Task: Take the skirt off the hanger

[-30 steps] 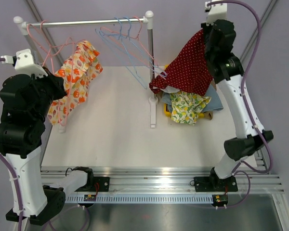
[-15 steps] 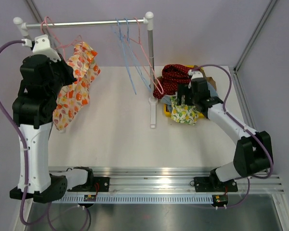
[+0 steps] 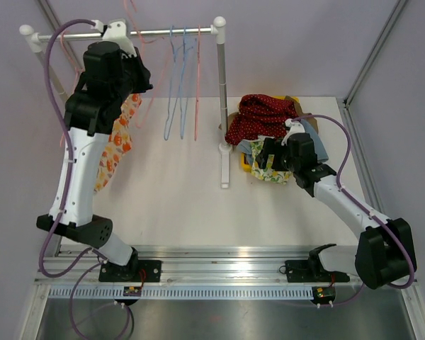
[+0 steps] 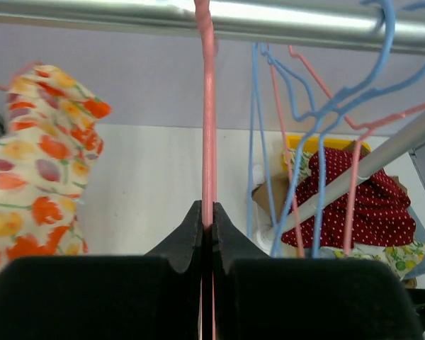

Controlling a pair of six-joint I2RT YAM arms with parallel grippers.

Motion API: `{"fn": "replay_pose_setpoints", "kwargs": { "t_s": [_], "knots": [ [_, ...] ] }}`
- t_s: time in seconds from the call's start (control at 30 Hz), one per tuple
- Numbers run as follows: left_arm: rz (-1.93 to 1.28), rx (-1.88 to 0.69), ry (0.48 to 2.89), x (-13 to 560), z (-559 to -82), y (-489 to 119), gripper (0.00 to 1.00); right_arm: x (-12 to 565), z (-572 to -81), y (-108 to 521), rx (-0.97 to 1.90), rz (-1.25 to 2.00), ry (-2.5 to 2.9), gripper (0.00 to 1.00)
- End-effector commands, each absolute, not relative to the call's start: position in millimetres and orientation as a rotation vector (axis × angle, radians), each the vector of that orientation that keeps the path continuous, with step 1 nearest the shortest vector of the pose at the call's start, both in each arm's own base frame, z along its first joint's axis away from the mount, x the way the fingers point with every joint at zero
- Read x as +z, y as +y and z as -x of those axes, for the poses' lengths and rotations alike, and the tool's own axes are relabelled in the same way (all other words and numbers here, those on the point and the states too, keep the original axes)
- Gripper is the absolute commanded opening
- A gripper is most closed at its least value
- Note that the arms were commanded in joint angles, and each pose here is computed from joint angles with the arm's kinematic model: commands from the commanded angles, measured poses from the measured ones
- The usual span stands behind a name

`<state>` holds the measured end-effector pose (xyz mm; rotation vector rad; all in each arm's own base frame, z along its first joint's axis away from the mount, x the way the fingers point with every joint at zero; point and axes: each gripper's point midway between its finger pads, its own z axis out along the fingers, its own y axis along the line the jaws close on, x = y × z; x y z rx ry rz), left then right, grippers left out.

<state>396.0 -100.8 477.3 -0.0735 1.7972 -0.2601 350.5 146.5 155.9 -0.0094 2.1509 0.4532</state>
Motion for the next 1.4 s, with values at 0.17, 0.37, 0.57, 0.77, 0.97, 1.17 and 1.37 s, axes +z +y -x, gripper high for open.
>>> {"fn": "replay_pose_setpoints", "kwargs": {
  "t_s": [0.17,0.37,0.57,0.77,0.97,1.17,1.37],
  "knots": [
    [0.039,-0.236,1.832,453,-403,-112,0.0,173,-351,158,0.543,0.009,2.081,1.0],
    [0.039,-0.175,1.867,437,-378,-97,0.0,178,-349,158,0.554,0.002,2.075,0.99],
    [0.118,0.016,1.857,453,-348,-54,0.26,187,-341,157,0.566,-0.01,2.067,1.0],
    [0.299,0.16,1.797,464,-320,-1,0.74,195,-332,155,0.577,-0.009,2.062,1.0],
    [0.433,0.243,1.758,465,-305,48,0.96,196,-326,157,0.59,0.002,2.067,0.99],
    [0.483,0.26,1.776,455,-319,66,0.96,190,-329,160,0.596,0.01,2.074,1.0],
    [0.481,0.178,1.873,409,-367,68,0.85,184,-331,159,0.584,0.009,2.087,0.99]
  ]
}}
